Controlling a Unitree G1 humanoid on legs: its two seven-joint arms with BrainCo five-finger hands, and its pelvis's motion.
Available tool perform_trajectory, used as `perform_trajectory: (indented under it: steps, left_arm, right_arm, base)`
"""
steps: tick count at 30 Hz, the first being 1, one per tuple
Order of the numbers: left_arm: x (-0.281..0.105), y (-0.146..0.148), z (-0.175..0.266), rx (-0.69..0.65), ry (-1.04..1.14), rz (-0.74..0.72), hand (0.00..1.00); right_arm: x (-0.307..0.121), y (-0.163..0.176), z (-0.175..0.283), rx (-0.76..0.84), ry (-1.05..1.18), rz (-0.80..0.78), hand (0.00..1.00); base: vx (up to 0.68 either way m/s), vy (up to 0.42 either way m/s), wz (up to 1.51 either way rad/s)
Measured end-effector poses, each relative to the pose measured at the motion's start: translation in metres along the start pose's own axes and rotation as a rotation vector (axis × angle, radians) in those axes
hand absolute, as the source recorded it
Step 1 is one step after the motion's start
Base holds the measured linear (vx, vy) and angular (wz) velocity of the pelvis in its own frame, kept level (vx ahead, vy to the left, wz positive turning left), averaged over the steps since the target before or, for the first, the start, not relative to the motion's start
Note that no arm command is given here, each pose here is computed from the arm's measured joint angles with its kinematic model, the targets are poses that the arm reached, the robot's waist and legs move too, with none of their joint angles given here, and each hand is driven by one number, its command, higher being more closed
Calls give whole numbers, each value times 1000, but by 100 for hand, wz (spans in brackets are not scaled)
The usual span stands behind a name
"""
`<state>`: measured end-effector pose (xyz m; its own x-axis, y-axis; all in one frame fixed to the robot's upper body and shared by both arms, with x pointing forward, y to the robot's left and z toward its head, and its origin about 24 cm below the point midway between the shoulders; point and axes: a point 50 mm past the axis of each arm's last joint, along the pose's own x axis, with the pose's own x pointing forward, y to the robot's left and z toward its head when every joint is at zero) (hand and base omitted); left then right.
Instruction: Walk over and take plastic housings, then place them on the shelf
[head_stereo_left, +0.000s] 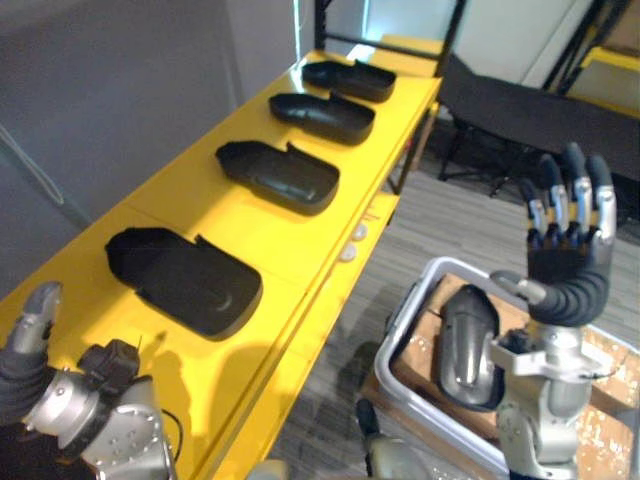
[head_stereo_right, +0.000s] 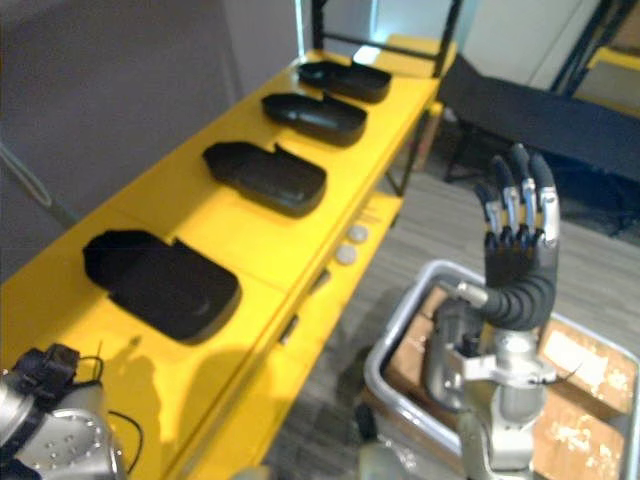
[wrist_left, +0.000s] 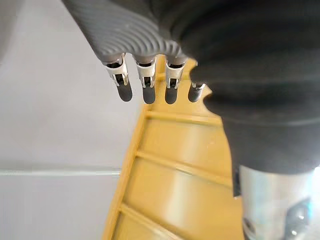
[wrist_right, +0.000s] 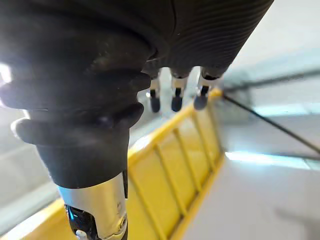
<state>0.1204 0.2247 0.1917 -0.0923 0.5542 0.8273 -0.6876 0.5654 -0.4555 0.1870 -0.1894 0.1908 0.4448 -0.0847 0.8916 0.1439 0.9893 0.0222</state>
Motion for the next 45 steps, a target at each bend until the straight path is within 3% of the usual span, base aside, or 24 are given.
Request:
perform_trajectory:
  steps: [11, 15, 18, 21, 24, 28, 36, 42, 45]
  left_arm:
    - [7, -1, 8, -102, -34, 3, 0]
    - [10, -4, 8, -230, 6, -23, 0]
    - [4, 0, 7, -276, 107, -99, 0]
    - [-1, 5, 6, -237, 157, -104, 0]
    - [-1, 6, 2, -181, 160, -99, 0]
    - [0, -1, -2, -110, 156, -96, 0]
    - [7, -16, -18, -103, 136, -128, 0]
    - [-21, -4, -35, -110, 481, -153, 0]
    - [-44, 2, -39, -99, 673, -281, 0]
  right_arm:
    - [8, 3, -4, 22, -59, -76, 0]
    - [-1, -11, -14, -69, 41, -192, 0]
    - [-32, -34, -13, -154, 187, -285, 0]
    - [-46, -42, 1, -114, 221, -231, 0]
    - [-35, -36, 9, -55, 117, -150, 0]
    - [-17, -13, -11, 27, 90, -37, 0]
    - [-17, -15, -38, -70, 208, -26, 0]
    - [-43, -42, -44, -87, 394, -132, 0]
    - [-74, -40, -41, -59, 516, -166, 0]
  base:
    - [-5, 8, -1]
    - [-97, 64, -19]
    - [-152, 154, -103]
    - [-230, 174, -133]
    - [-173, 103, -157]
    - [-116, 0, -115]
    - [-114, -88, -69]
    - [-107, -195, 12]
    - [-49, -78, -35]
